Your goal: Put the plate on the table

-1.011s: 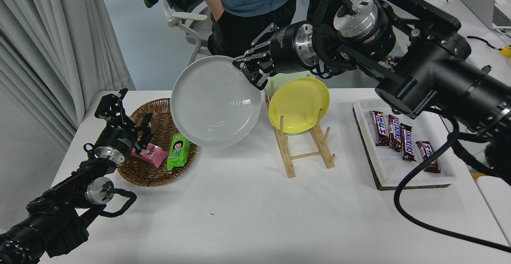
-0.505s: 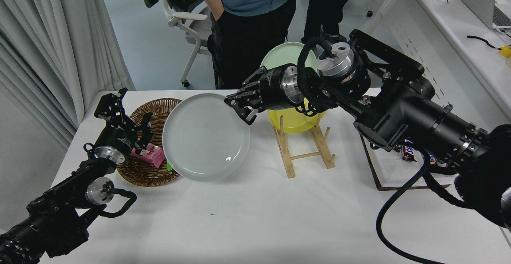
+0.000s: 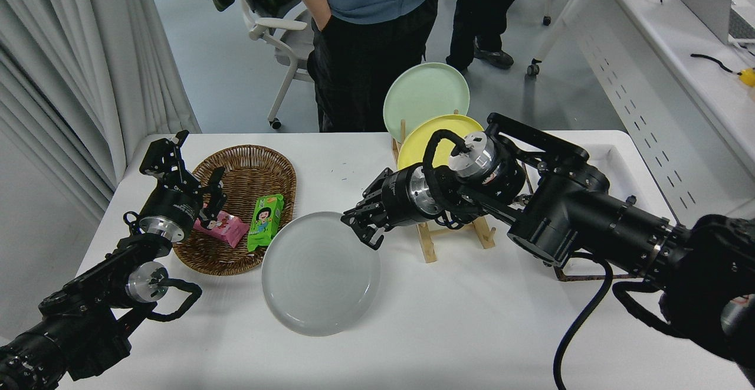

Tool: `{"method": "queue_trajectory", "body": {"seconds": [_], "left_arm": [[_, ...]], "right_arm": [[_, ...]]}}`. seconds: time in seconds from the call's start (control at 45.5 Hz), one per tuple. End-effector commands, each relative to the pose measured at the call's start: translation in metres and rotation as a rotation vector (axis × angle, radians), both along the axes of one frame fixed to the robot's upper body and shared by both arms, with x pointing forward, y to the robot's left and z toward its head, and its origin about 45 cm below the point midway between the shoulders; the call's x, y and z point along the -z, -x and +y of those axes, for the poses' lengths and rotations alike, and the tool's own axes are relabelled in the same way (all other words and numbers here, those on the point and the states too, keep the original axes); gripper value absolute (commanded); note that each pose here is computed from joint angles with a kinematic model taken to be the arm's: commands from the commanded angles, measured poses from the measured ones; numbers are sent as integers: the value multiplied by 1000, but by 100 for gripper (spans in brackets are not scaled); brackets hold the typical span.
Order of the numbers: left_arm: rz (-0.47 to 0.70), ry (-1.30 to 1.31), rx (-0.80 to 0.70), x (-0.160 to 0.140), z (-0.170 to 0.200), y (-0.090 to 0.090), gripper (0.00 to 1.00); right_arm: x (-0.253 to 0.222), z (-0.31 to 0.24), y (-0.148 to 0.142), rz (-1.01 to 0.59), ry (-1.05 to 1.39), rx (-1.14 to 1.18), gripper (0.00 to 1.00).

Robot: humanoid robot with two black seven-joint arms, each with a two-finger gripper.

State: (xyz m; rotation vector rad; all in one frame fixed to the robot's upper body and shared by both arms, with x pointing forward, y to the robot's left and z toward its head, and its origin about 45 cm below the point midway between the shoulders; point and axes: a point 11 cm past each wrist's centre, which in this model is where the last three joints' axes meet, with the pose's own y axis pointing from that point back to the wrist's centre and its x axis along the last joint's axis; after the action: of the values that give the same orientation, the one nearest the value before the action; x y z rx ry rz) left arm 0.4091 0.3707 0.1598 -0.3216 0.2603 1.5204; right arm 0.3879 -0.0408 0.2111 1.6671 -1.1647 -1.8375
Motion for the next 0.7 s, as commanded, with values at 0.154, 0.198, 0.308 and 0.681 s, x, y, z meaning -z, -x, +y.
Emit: {"method": "queue_trajectory", "body": {"seconds": [0.154,0.198,0.308,0.681], "left_arm": [[0,0,0,0,0,0,100],[-2,0,-2,-1,1,0,100],[0,0,0,0,0,0,100],[1,0,0,1,0,0,100]], "right_arm": [[63,-23,19,198,45,89,0],[68,-24,23,223,44,95,0],[75,-26,29,262,58,111,0],[93,-54,21,284,123,219,0]]}}
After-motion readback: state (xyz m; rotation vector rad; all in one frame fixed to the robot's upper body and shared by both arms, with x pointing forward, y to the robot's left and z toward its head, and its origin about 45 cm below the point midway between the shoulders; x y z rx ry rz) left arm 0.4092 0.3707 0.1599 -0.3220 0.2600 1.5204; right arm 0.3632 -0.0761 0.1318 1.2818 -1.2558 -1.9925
